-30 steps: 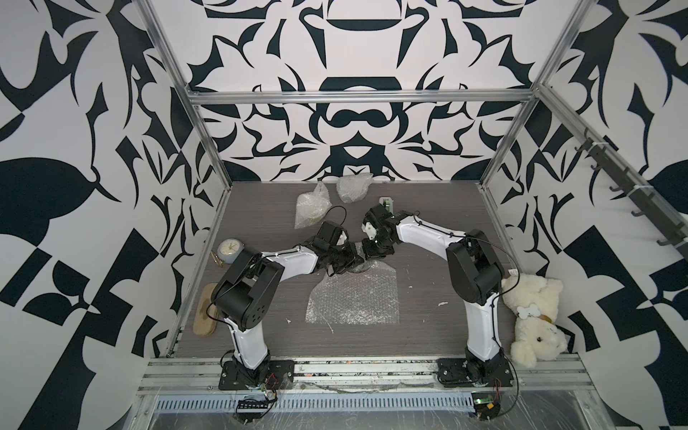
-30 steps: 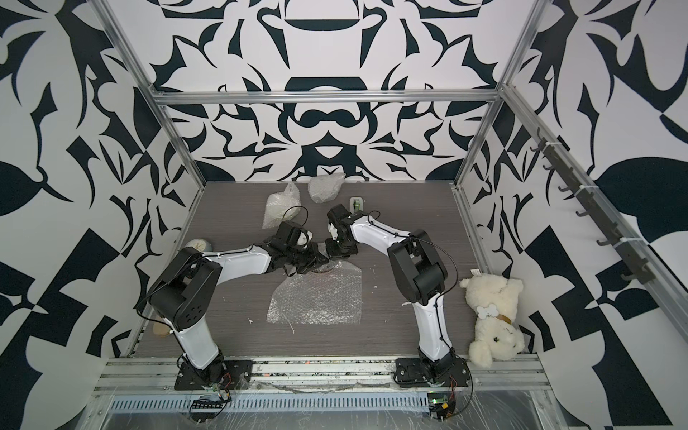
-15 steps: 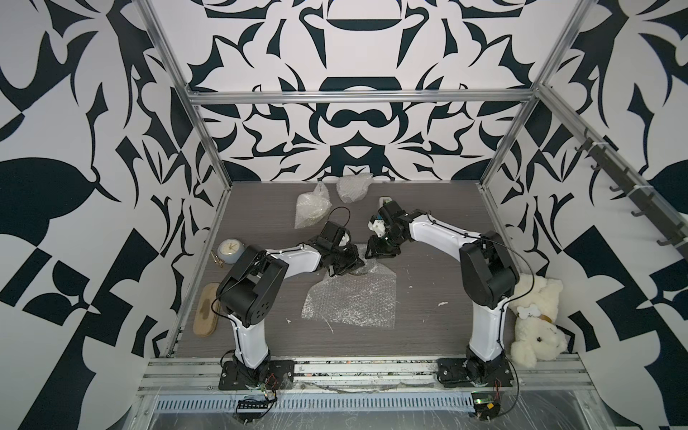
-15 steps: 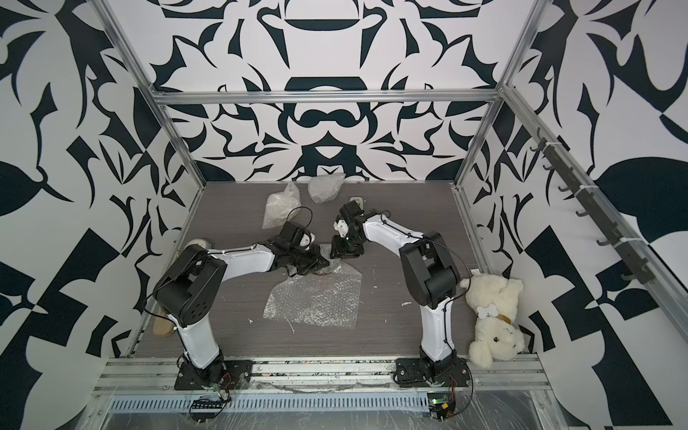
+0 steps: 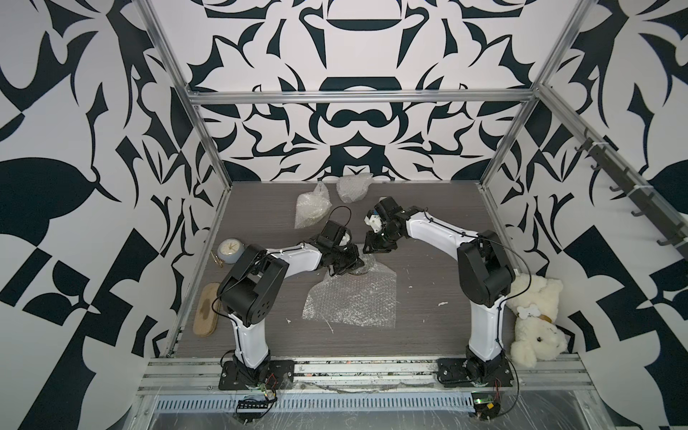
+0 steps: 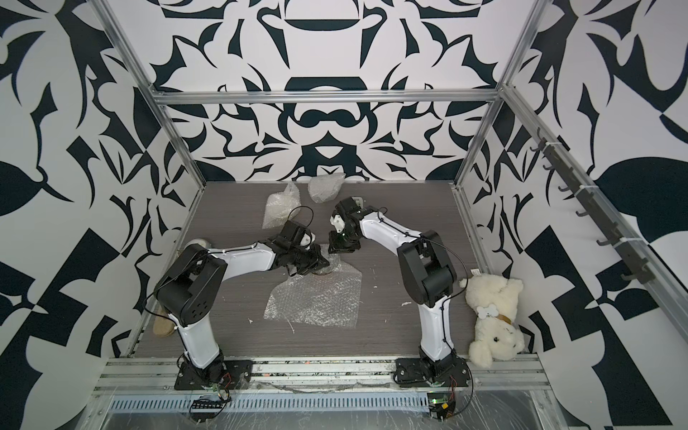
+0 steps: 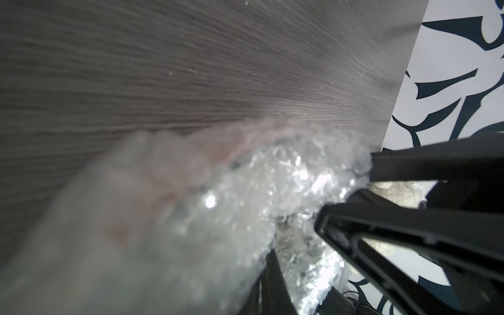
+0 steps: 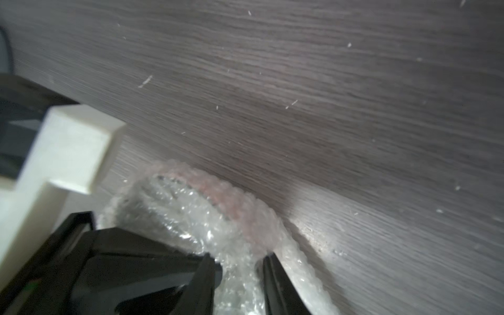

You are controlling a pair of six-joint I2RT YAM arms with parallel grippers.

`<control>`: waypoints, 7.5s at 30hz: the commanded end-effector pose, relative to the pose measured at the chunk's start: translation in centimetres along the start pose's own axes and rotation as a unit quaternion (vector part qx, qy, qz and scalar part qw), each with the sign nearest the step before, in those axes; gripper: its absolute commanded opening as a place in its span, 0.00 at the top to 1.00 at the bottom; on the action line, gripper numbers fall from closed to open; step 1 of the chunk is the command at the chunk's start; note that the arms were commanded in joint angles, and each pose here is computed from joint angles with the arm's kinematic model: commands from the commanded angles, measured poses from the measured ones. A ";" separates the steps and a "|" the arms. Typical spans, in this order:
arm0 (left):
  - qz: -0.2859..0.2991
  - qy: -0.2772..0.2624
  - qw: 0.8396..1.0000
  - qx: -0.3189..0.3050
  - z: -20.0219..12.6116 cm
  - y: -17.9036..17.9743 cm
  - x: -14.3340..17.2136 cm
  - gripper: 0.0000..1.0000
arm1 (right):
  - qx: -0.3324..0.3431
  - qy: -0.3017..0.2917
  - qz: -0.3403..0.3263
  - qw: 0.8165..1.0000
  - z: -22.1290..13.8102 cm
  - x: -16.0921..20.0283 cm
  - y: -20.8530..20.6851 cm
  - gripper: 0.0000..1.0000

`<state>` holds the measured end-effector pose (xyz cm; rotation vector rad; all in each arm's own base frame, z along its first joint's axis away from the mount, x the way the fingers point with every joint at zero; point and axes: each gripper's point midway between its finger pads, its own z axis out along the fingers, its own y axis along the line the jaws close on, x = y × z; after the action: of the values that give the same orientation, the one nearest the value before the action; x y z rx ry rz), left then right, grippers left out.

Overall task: Wrap bowls in bubble wrap
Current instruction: Wrap the bowl in bubble wrap.

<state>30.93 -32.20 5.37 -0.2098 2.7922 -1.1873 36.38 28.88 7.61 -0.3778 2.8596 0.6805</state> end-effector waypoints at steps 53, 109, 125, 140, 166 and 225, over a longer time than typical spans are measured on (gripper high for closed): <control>0.033 -0.096 0.991 -0.085 -7.1 0.1 -1.7 0.64 | 0.008 0.013 -0.018 1.000 2.3 1.8 2.1 0.97; -0.139 -0.179 0.958 -0.177 -16.2 18.6 -3.9 0.36 | -0.018 0.037 0.000 0.999 4.1 2.6 3.6 0.99; -0.098 -0.180 0.974 -0.098 -15.9 14.5 -6.2 0.93 | -0.018 0.038 -0.004 0.999 4.3 2.7 3.5 0.99; 0.052 -0.149 0.983 0.098 -18.5 -3.5 -3.8 0.94 | -0.016 0.051 0.001 0.999 5.4 3.1 3.1 1.00; 0.022 -0.023 0.994 0.102 -5.2 -1.6 0.4 0.94 | -0.090 0.021 0.032 0.995 1.7 1.8 5.9 0.97; 0.042 -0.048 0.991 -0.119 -5.0 4.9 0.4 0.50 | 0.004 0.051 -0.075 0.996 4.0 -2.1 2.4 0.90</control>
<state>31.78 -25.12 8.00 -0.1698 2.7113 -0.8573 36.66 34.47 5.69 -0.6241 2.9041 0.7463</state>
